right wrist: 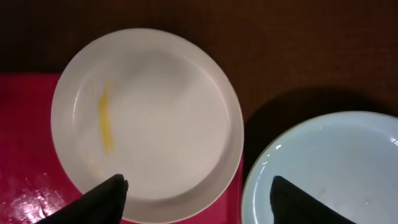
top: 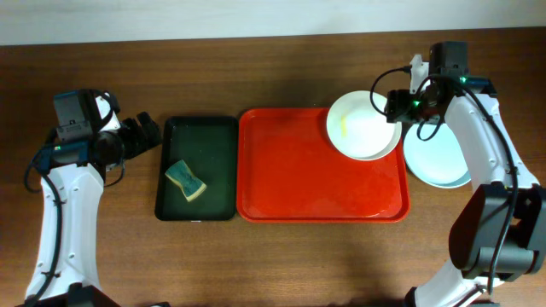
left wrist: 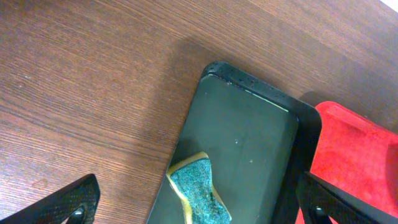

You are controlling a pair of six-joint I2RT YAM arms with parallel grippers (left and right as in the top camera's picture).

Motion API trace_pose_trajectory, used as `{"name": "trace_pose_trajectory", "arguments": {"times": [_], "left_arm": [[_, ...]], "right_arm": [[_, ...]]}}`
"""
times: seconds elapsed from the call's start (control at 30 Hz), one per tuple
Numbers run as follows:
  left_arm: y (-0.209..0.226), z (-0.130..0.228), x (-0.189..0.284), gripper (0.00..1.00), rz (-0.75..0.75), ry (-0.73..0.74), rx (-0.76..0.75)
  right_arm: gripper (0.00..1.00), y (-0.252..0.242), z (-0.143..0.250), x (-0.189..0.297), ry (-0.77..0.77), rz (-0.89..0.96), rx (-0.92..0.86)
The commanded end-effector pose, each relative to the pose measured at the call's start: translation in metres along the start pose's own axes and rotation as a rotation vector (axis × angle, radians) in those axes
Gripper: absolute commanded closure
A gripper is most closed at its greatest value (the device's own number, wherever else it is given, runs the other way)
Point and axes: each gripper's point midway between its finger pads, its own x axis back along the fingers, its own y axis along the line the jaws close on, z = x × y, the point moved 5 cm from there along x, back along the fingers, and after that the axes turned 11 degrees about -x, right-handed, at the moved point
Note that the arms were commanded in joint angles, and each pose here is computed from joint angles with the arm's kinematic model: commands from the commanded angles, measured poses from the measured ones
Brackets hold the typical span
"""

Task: Clean dirty plates on tray and stack at the side
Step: 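Move the right gripper to the white plate rim and grasp it, then drag the white plate left to the red tray center with right gripper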

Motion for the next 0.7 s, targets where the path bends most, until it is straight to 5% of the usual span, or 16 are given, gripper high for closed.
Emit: {"name": "trace_pose_trajectory", "arguments": {"times": [0.0, 0.17, 0.43, 0.6, 0.67], "left_arm": [[-0.001, -0.004, 0.004, 0.01, 0.003, -0.017, 0.004], [-0.001, -0.004, 0.004, 0.01, 0.003, -0.017, 0.004], [-0.001, -0.004, 0.004, 0.01, 0.003, -0.017, 0.004], [-0.001, -0.004, 0.004, 0.01, 0.003, -0.017, 0.004], [-0.001, -0.004, 0.004, 0.01, 0.003, -0.017, 0.004]], "right_arm": [[0.23, -0.007, -0.002, -0.005, -0.011, 0.060, 0.006], [0.21, -0.011, 0.001, -0.028, 0.024, 0.069, 0.047], [0.33, -0.017, -0.003, -0.071, 0.026, 0.073, 0.045], [0.63, -0.019, -0.004, -0.089, 0.018, 0.072, 0.046], [0.62, -0.020, -0.004, -0.093, 0.020, 0.072, 0.046]]}}
